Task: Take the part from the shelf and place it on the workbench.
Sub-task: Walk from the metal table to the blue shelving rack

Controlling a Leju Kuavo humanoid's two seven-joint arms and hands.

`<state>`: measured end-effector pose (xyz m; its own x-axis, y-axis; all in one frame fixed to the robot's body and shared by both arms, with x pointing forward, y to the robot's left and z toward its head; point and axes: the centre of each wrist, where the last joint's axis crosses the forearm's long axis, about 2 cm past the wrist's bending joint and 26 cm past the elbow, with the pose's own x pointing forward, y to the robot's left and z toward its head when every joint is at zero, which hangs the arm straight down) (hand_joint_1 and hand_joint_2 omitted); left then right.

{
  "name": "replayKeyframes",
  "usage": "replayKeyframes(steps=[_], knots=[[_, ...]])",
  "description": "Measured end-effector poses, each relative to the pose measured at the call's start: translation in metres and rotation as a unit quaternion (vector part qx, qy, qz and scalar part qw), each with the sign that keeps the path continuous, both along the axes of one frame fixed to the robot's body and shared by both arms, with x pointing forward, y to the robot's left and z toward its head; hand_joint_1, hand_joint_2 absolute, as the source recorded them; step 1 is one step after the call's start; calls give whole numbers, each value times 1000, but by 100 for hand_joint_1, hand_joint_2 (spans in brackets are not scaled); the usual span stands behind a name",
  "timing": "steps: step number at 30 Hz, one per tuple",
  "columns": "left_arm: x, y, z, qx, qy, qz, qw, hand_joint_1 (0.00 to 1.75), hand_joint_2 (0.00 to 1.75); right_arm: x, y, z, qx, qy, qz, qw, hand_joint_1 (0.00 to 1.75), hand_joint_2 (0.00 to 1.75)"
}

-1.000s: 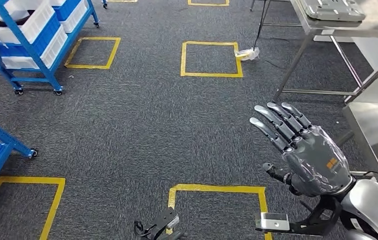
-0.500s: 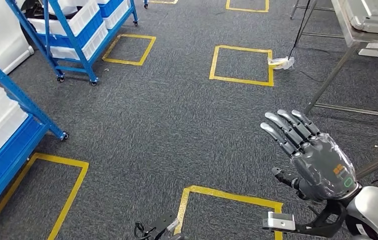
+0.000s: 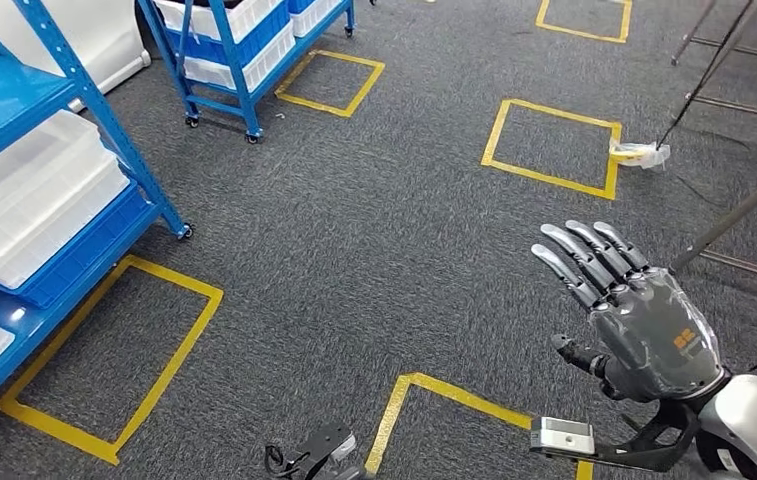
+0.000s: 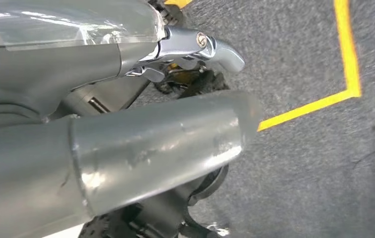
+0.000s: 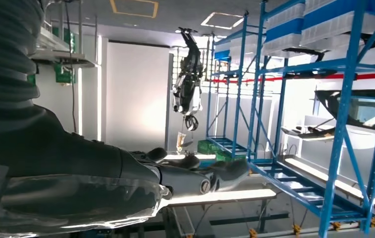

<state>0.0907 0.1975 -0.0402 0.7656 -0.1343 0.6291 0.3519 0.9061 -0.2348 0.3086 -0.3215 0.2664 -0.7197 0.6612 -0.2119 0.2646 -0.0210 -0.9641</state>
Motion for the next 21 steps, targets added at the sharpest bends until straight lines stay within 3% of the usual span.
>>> replayKeyframes(steps=[21], knots=[[7, -4, 5, -3, -10, -18, 1000, 0, 0, 0, -9, -3, -9, 6, -1, 1000, 0, 175]])
